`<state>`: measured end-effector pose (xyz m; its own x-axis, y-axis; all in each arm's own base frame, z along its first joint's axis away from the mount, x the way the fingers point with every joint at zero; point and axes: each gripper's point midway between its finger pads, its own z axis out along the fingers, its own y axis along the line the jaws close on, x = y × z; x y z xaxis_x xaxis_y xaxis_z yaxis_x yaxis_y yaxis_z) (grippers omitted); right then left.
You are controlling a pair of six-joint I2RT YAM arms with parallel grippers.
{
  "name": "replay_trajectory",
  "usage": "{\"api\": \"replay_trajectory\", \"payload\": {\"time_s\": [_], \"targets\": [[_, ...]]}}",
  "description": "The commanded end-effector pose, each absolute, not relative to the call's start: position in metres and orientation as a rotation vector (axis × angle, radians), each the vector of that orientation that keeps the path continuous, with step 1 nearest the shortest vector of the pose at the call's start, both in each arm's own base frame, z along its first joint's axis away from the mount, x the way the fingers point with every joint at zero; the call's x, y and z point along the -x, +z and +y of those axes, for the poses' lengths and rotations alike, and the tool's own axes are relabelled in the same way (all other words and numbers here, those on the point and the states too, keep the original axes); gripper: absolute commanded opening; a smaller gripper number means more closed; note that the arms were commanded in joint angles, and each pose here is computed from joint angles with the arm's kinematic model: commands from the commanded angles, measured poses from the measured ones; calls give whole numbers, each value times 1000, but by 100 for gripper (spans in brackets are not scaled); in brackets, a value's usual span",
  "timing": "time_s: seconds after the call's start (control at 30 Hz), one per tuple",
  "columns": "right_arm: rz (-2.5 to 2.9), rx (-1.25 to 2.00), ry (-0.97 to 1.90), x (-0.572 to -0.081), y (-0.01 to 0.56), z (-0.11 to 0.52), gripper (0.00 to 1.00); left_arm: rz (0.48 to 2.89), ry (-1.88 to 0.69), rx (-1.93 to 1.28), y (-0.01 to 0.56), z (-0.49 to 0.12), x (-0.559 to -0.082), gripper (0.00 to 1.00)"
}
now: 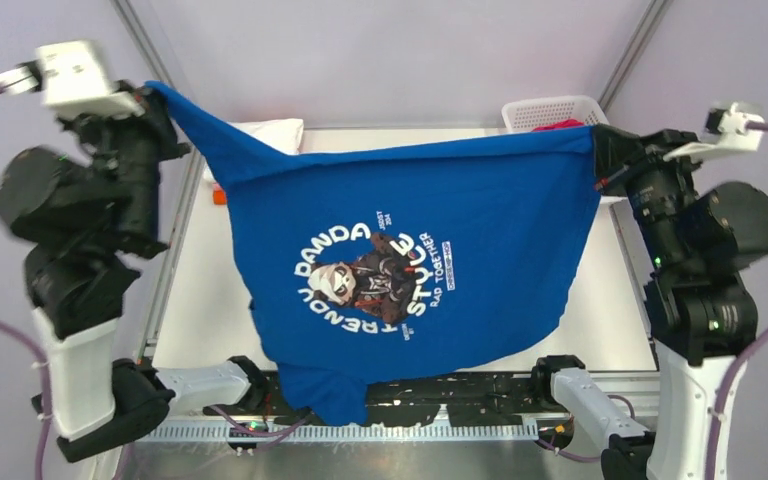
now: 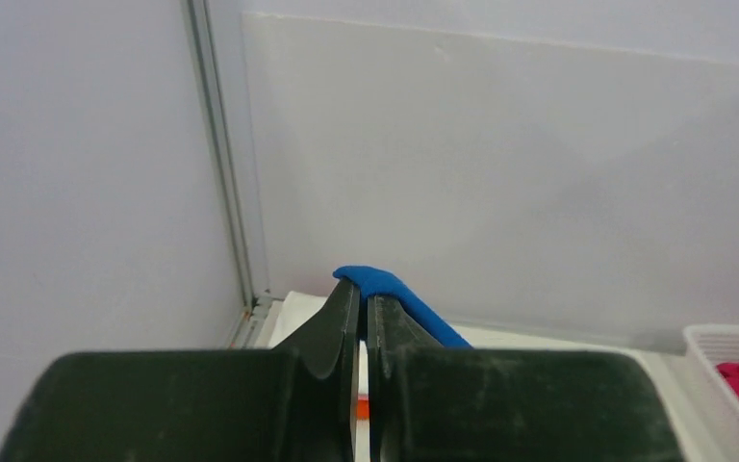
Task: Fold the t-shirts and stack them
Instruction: Flatten out the tshirt
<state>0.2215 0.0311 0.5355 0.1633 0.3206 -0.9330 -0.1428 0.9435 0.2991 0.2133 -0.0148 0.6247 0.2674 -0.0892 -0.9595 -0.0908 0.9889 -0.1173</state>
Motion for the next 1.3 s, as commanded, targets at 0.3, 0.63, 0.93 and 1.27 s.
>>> {"api": "replay_trajectory", "payload": {"time_s": [0.3,0.63,0.93,1.27], "targets": [[1394,-129,277,-295,540,32,5,1330,79,149,632,-24,-278,0],[1297,-68,344,-234,562,41,5,1179,-70,192,641,8,-188,0],[1260,-53,394,-176,554,44,5,1123,-230,156,628,21,-115,0],[1182,-60,407,-133,576,41,5,1038,-293,76,655,25,-71,0]]}}
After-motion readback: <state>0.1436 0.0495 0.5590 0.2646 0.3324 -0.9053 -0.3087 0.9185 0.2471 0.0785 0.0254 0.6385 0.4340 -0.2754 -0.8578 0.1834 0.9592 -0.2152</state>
